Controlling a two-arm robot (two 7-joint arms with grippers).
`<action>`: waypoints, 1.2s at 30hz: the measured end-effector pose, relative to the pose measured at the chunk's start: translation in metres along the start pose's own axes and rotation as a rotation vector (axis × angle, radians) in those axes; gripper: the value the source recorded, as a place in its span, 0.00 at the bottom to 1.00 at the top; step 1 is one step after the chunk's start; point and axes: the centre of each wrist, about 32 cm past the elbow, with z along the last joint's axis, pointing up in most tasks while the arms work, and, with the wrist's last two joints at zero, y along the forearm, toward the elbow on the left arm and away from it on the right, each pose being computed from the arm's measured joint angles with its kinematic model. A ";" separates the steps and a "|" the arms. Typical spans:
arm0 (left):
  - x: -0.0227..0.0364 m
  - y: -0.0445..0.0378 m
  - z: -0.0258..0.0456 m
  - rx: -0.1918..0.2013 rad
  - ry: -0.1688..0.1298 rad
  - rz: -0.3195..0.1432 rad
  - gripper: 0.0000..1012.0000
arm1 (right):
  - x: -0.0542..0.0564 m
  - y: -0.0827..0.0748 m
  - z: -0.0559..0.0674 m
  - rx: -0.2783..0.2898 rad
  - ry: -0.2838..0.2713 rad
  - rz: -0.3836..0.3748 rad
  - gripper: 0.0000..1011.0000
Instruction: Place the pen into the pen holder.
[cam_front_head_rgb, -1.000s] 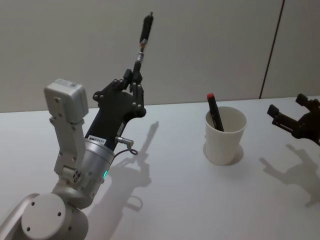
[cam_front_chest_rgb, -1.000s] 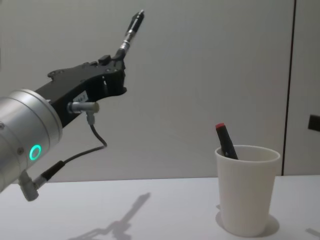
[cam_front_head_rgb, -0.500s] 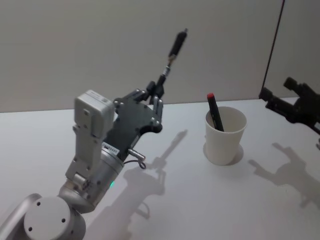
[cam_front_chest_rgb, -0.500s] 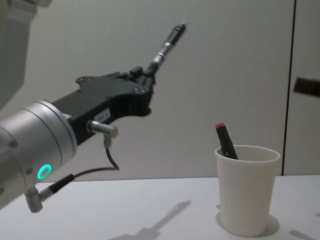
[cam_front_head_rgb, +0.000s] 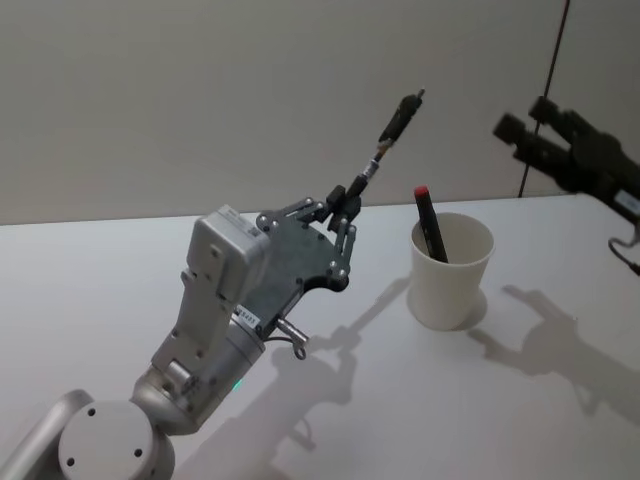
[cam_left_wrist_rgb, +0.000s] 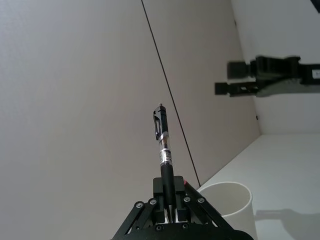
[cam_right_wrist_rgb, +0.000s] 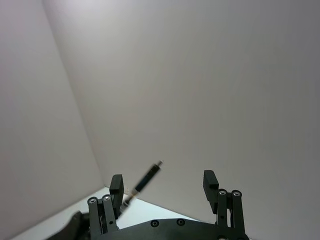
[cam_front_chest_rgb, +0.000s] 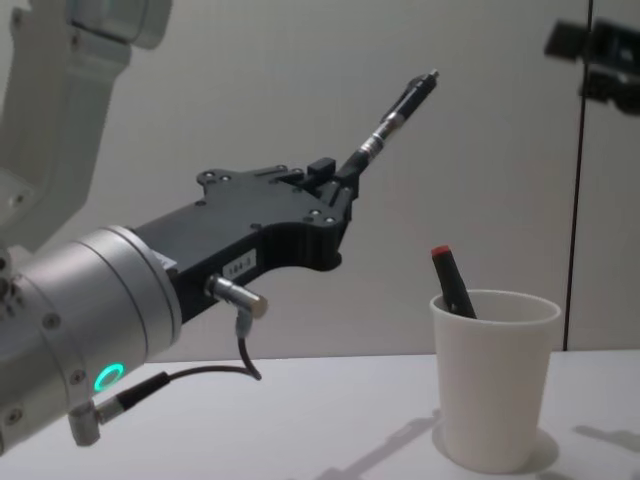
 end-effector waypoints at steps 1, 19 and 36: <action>-0.0001 0.0000 -0.0001 0.001 -0.002 -0.003 0.12 | 0.000 0.001 0.001 0.004 0.007 0.010 0.99; -0.0018 0.0001 -0.0013 0.006 -0.024 -0.036 0.12 | 0.002 0.003 0.001 0.003 0.067 0.079 0.99; -0.0022 0.0001 -0.0016 0.007 -0.029 -0.043 0.12 | -0.010 -0.019 -0.032 -0.036 0.119 -0.057 0.99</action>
